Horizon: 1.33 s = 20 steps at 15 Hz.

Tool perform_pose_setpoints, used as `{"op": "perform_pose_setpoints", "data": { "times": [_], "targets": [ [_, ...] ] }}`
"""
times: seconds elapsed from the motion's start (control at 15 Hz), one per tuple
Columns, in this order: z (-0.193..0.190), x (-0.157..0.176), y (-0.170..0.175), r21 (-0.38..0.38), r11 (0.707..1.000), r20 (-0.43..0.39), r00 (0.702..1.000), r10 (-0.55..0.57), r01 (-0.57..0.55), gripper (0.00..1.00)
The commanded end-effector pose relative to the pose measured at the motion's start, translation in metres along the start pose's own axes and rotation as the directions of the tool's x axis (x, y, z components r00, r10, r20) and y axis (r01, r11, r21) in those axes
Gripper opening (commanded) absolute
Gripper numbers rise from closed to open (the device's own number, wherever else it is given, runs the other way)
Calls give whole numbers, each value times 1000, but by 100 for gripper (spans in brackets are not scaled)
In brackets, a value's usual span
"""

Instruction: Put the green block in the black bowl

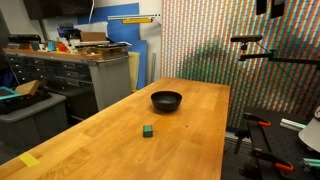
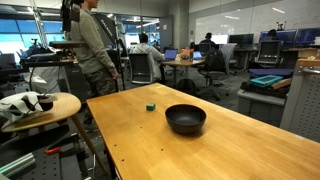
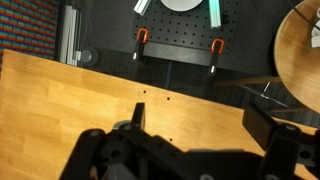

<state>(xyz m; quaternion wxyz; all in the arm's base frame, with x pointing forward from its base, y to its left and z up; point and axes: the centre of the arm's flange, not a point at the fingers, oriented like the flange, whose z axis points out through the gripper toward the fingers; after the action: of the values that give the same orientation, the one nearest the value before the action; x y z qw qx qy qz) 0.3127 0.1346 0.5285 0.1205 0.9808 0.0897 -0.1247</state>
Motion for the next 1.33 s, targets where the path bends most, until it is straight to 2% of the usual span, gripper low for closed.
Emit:
{"op": "perform_pose_setpoints", "data": {
  "times": [0.0, 0.93, 1.27],
  "targets": [
    [0, 0, 0, 0, 1000, 0, 1000, 0, 0, 100],
    [0, 0, 0, 0, 1000, 0, 1000, 0, 0, 100],
    [-3, 32, 13, -68, 998, -118, 993, 2, -10, 100]
  ]
}}
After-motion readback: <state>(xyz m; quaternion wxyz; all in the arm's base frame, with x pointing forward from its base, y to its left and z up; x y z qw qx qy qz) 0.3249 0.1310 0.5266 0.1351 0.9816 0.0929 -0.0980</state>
